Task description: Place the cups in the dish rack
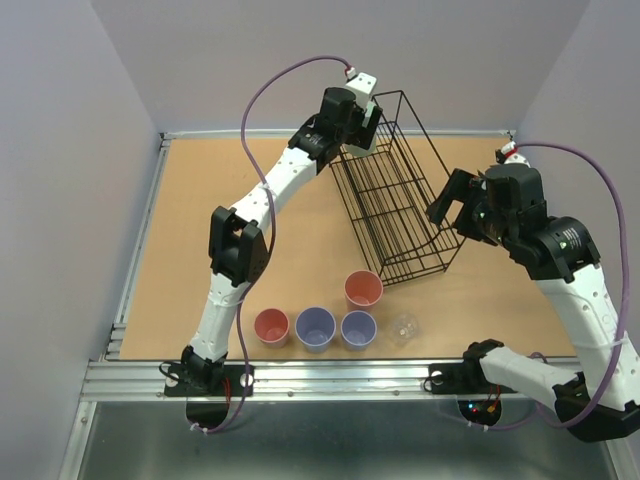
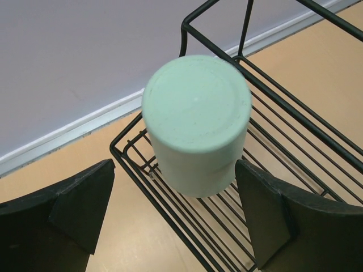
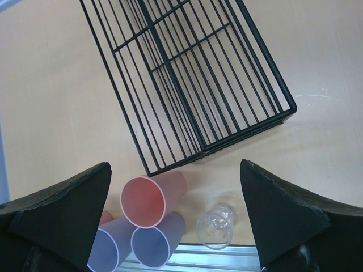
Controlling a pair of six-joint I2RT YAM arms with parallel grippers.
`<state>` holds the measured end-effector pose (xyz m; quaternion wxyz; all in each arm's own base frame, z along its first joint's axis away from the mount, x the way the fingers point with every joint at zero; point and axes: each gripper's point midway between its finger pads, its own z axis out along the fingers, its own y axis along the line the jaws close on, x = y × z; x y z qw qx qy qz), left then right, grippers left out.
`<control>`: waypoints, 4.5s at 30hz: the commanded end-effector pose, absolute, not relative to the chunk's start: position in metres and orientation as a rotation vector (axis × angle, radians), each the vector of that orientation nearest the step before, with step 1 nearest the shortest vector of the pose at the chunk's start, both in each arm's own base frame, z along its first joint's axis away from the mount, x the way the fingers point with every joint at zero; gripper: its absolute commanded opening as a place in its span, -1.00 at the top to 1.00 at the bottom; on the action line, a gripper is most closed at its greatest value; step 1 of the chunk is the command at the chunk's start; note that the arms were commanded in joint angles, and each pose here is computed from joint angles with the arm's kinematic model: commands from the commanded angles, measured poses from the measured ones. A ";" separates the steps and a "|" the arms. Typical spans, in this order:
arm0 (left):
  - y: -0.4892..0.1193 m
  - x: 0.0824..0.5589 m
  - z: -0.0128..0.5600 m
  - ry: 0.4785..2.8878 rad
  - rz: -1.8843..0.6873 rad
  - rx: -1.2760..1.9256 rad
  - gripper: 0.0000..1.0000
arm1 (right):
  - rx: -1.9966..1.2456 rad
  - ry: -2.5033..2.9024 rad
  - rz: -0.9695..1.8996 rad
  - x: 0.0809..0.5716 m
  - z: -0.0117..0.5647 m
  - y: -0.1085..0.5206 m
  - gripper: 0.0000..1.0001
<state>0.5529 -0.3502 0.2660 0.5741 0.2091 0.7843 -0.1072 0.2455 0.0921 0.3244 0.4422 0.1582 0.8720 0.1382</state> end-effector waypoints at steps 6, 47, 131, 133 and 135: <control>-0.341 0.558 0.332 1.704 -0.256 0.386 -0.97 | 0.394 2.159 0.367 0.250 0.320 0.097 -1.00; -0.229 0.431 0.361 1.829 -0.303 0.047 -0.97 | 0.192 2.370 0.630 0.190 0.290 0.216 -0.80; -0.211 0.277 0.352 1.917 -0.698 0.105 -0.97 | 0.306 2.372 0.478 0.211 0.201 0.248 0.99; -0.212 0.279 0.354 1.947 -0.693 0.103 -0.97 | 0.309 2.297 0.535 0.221 0.239 0.256 0.99; -0.216 0.279 0.380 1.916 -0.754 0.108 -0.97 | 0.302 2.232 0.548 0.230 0.266 0.257 0.99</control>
